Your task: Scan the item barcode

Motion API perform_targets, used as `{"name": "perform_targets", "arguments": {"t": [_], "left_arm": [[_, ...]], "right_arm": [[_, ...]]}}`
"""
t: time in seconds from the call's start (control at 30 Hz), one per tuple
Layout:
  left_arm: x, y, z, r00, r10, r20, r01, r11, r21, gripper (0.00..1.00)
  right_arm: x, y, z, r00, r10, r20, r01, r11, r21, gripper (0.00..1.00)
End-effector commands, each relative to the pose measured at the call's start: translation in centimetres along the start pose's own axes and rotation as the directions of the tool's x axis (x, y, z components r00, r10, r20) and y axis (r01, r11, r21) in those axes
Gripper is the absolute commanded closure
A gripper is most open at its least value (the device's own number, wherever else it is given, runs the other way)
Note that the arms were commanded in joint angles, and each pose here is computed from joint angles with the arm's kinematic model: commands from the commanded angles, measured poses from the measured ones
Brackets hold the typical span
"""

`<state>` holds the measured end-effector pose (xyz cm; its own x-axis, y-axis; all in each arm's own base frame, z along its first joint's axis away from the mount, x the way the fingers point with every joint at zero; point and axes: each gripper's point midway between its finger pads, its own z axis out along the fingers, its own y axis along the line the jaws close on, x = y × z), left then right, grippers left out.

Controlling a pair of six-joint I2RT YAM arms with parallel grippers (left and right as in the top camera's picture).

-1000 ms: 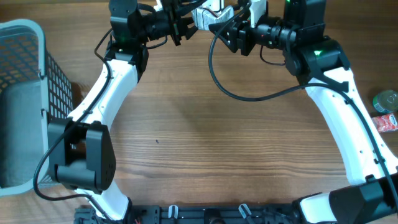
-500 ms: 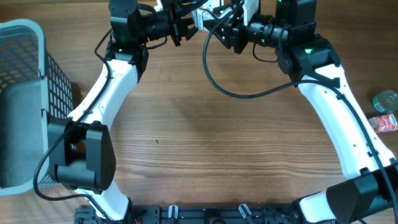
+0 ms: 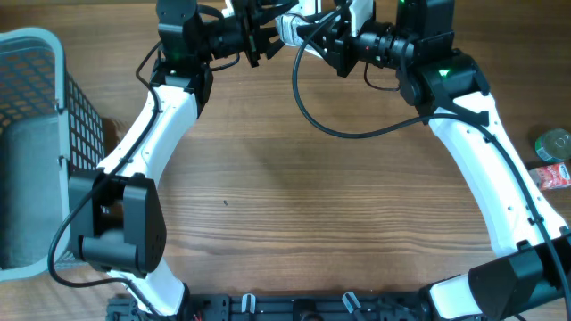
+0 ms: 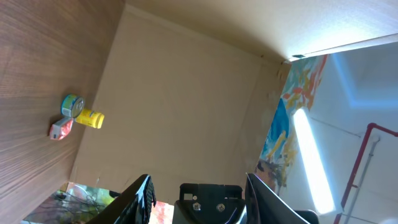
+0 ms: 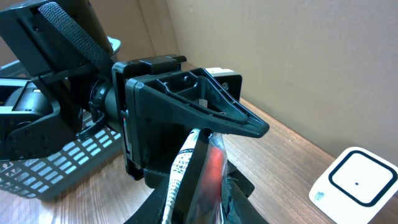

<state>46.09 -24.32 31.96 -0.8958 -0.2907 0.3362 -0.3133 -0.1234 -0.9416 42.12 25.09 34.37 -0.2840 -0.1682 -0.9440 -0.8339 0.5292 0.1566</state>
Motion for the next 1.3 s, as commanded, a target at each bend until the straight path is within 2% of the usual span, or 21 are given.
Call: {"name": "perform_targets", "arguments": {"t": [0.0,0.1,0.33,0.4,0.67,0.77,0.87,1.03,1.13,1.23,1.27], "left_arm": [[0.3,-0.7,0.0,0.999,0.035,-0.003,-0.035,0.999,0.012,0.57],[0.3,-0.7,0.0,0.999,0.035,-0.003,-0.035,0.999,0.012,0.52],[0.3,-0.7,0.0,0.998,0.065,-0.003,-0.065,0.998,0.012,0.22],[0.2,-0.8,-0.1,0.993,0.119,-0.001,-0.119,0.993,0.013,0.00],[-0.7,-1.1,-1.2,0.970,0.243,0.021,-0.243,0.970,0.014,0.00],[-1.6,-1.5,-2.5,0.950,0.309,0.044,-0.310,0.951,0.014,0.00],[-1.4,-2.5,-3.4,0.908,0.418,0.034,-0.419,0.907,0.040,0.00],[0.1,-4.0,-3.5,0.814,0.580,0.023,-0.579,0.810,0.087,0.00],[0.5,-4.3,-3.4,0.755,0.656,0.027,-0.655,0.750,0.091,0.00],[0.6,-4.3,-3.3,0.721,0.692,0.028,-0.692,0.716,0.091,0.00],[0.6,-4.2,-3.3,0.710,0.704,0.029,-0.703,0.706,0.090,0.00]], "right_arm": [[0.6,1.3,0.6,0.999,0.048,-0.018,-0.050,0.996,-0.076,0.81],[0.6,1.6,0.5,0.998,0.062,-0.016,-0.063,0.993,-0.095,0.82],[0.5,1.6,0.5,0.993,0.120,-0.020,-0.122,0.988,-0.097,0.89],[0.5,1.6,0.5,0.989,0.145,-0.022,-0.147,0.984,-0.097,0.91],[0.2,0.5,-0.3,0.966,0.257,-0.013,-0.257,0.963,-0.082,0.92],[0.7,-1.0,-1.2,0.930,0.366,-0.021,-0.366,0.929,-0.048,0.93],[1.0,-1.4,-2.7,0.886,0.462,-0.046,-0.465,0.881,-0.092,0.93],[0.3,0.0,-5.9,0.813,0.570,-0.121,-0.578,0.764,-0.287,0.93],[-0.4,1.6,-8.1,0.766,0.610,-0.202,-0.631,0.654,-0.417,0.93],[-1.3,3.8,-10.5,0.754,0.587,-0.296,-0.637,0.540,-0.550,0.93],[-1.3,3.8,-10.6,0.718,0.617,-0.324,-0.677,0.508,-0.533,0.93]]}}
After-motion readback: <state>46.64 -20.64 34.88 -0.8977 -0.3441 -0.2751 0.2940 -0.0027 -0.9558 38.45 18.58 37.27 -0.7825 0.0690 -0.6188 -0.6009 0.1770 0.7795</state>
